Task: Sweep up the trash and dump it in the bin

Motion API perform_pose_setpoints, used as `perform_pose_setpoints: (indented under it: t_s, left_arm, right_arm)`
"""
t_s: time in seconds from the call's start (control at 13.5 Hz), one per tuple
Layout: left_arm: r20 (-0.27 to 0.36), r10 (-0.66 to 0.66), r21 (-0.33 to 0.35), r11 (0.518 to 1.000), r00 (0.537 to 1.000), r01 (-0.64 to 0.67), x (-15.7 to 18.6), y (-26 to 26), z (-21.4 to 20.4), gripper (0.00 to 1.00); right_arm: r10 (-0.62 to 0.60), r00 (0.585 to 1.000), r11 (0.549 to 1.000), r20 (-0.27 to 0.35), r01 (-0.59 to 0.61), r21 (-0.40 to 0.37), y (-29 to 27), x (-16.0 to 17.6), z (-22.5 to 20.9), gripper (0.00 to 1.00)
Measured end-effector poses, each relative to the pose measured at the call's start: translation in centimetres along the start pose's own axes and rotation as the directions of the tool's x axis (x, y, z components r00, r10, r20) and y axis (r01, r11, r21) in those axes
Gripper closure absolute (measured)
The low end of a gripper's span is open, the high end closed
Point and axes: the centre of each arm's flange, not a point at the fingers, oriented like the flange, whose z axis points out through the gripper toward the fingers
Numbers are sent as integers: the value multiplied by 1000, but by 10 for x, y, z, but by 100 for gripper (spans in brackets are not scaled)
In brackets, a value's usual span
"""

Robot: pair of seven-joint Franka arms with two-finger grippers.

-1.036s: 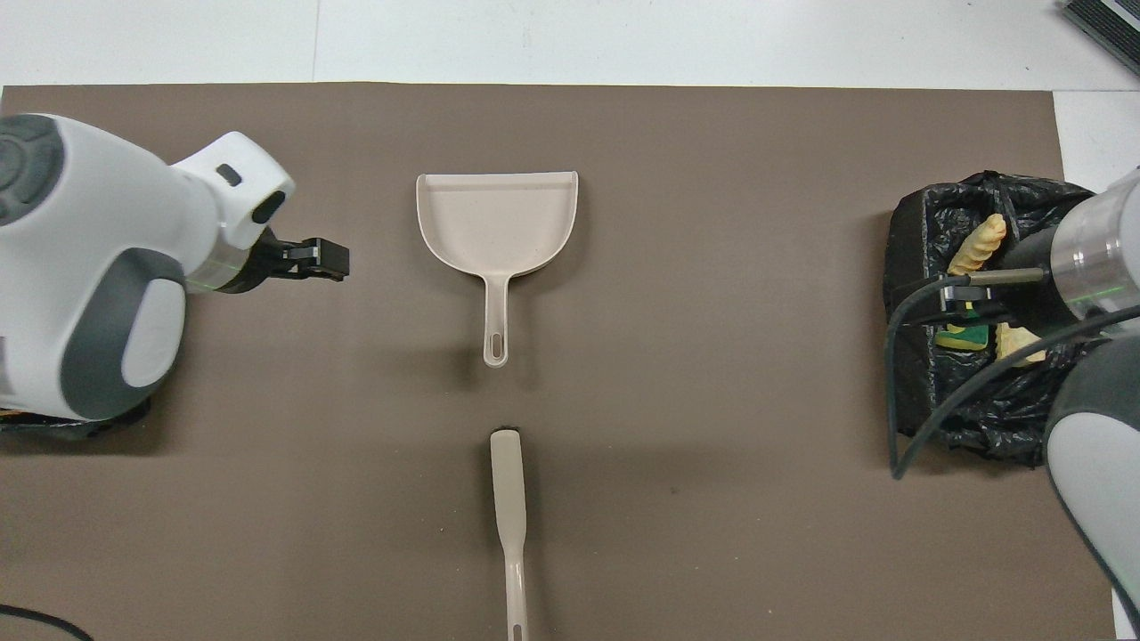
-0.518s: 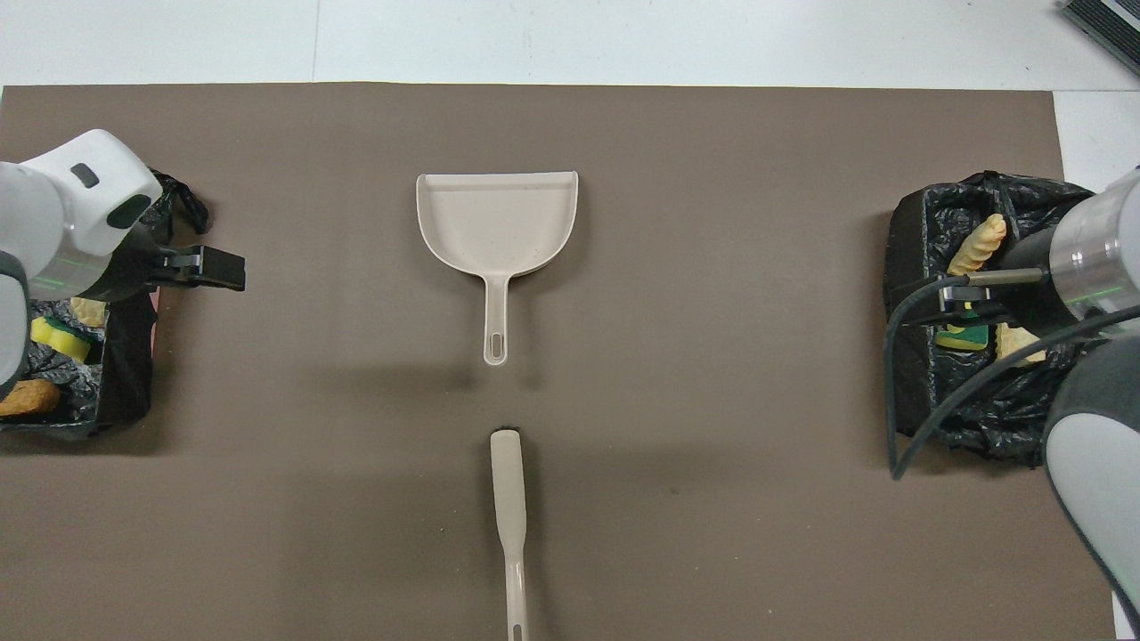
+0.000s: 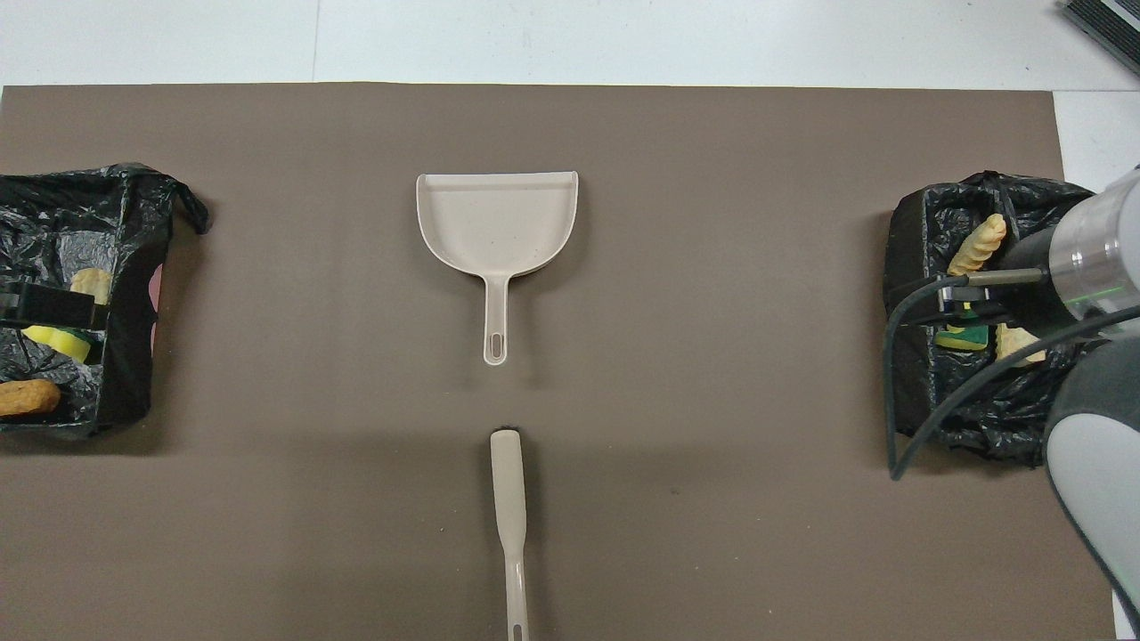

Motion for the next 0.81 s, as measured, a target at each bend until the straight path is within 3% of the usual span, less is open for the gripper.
perform_pose_setpoints:
  t_s: [0.81]
  left_arm:
    - [-26, -10, 7, 1000, 1000, 10, -7, 19, -20, 0]
  right_arm:
    - [18, 1000, 1000, 0, -18, 2, 1, 0, 0, 0]
